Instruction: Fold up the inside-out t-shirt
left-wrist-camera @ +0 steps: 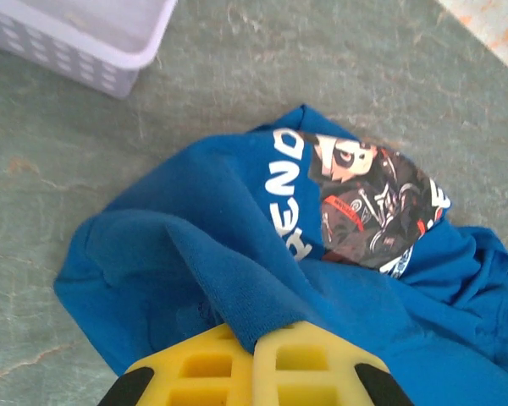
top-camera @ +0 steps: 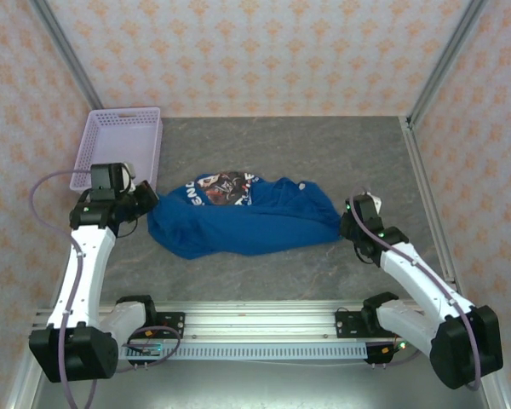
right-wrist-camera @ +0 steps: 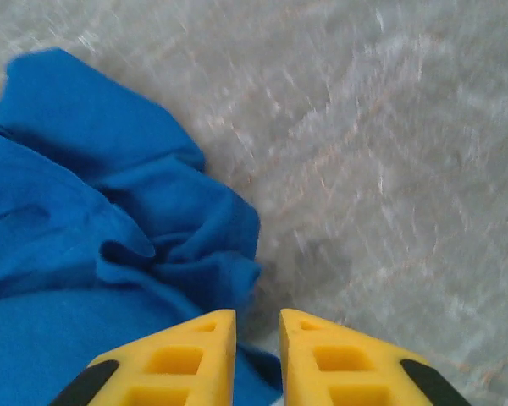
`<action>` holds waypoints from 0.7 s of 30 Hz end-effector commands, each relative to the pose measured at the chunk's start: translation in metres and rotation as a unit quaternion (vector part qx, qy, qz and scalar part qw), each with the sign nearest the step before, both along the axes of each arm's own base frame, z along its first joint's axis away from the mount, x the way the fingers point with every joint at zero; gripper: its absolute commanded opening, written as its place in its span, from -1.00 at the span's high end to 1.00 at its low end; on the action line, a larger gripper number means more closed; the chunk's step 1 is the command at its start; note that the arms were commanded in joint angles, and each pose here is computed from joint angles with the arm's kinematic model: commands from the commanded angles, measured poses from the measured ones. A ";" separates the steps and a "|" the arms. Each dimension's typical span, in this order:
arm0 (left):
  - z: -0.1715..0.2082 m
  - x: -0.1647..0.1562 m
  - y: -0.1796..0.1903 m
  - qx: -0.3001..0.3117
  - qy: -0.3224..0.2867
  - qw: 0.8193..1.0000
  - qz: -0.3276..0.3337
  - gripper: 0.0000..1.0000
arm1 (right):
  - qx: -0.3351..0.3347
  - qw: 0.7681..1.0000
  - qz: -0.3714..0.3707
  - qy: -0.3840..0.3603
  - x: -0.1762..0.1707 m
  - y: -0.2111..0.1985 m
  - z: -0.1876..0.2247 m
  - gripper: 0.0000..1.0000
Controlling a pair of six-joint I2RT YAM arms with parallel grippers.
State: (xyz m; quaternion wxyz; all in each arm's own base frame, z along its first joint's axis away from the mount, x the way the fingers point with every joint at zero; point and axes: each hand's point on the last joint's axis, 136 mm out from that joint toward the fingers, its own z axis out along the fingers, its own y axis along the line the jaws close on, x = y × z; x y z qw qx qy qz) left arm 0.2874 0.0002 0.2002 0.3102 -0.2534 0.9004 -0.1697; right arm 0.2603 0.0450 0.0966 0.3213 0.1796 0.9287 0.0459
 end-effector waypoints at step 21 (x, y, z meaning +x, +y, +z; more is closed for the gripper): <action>-0.004 0.012 -0.012 -0.028 -0.015 0.999 -0.033 1.00 | -0.049 0.985 0.129 0.106 0.053 0.058 -0.044 0.09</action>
